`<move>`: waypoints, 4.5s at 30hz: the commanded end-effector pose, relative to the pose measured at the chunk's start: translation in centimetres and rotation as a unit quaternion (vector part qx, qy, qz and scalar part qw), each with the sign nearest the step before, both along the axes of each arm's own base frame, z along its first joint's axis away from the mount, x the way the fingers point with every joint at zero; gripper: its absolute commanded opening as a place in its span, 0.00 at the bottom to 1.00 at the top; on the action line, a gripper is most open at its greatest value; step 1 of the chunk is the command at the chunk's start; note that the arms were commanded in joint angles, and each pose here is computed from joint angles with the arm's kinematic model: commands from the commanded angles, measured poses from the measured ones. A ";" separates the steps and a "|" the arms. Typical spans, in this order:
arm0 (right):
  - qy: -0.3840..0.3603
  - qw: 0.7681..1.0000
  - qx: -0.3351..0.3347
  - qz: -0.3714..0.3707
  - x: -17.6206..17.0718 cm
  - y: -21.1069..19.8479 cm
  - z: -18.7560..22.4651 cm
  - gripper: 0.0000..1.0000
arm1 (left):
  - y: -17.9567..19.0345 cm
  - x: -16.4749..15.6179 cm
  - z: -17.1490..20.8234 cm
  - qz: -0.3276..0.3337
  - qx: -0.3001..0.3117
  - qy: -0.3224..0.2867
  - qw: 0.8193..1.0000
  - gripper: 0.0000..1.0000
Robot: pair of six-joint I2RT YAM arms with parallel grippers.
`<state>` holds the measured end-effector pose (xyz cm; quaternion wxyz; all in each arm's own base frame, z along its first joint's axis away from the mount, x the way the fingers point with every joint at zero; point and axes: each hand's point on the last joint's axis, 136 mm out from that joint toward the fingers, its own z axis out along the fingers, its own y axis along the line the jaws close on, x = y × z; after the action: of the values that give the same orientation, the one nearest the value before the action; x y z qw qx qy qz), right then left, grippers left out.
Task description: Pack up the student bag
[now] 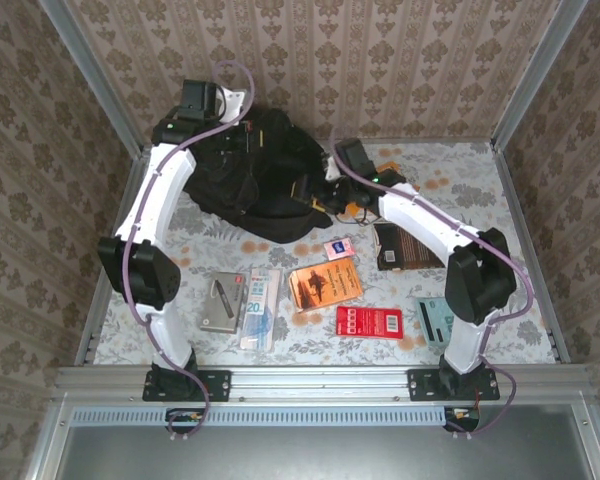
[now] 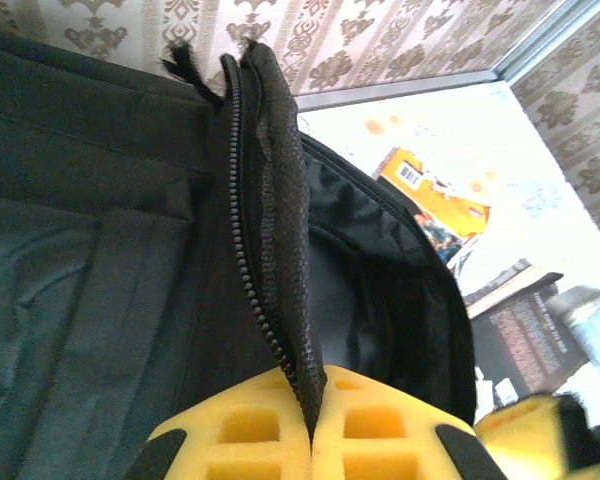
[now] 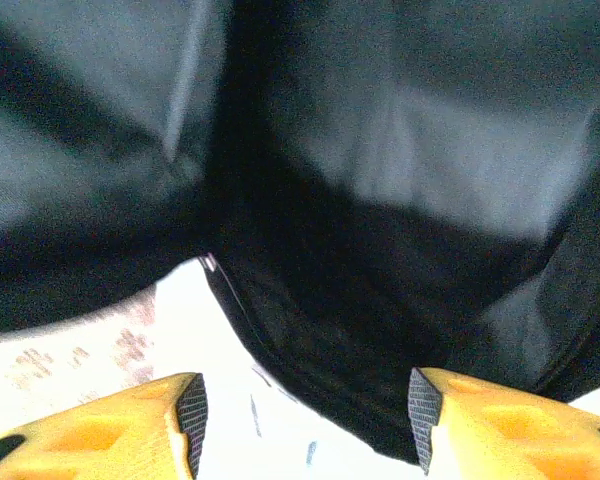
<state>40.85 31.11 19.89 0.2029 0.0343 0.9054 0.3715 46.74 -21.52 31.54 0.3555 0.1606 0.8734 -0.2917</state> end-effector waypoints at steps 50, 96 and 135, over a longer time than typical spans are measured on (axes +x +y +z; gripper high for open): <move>0.061 0.958 0.278 -0.039 10.6 6.6 1.1 0.00 | -1.5 -3.8 -6.4 -0.020 0.045 0.078 0.996 0.19; 0.072 0.917 -0.380 0.101 -4.1 -9.4 -14.1 0.99 | 1.0 -2.6 -5.2 0.038 -0.063 0.050 0.996 0.04; -0.062 0.949 -0.307 -0.029 -3.0 -12.1 -2.0 0.62 | -1.7 -4.3 1.0 -0.003 -0.112 0.017 0.994 0.07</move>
<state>37.75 18.74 12.69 0.2200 -0.0417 0.9738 0.0387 43.53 -22.53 26.52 0.3038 0.0918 0.8738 -0.3686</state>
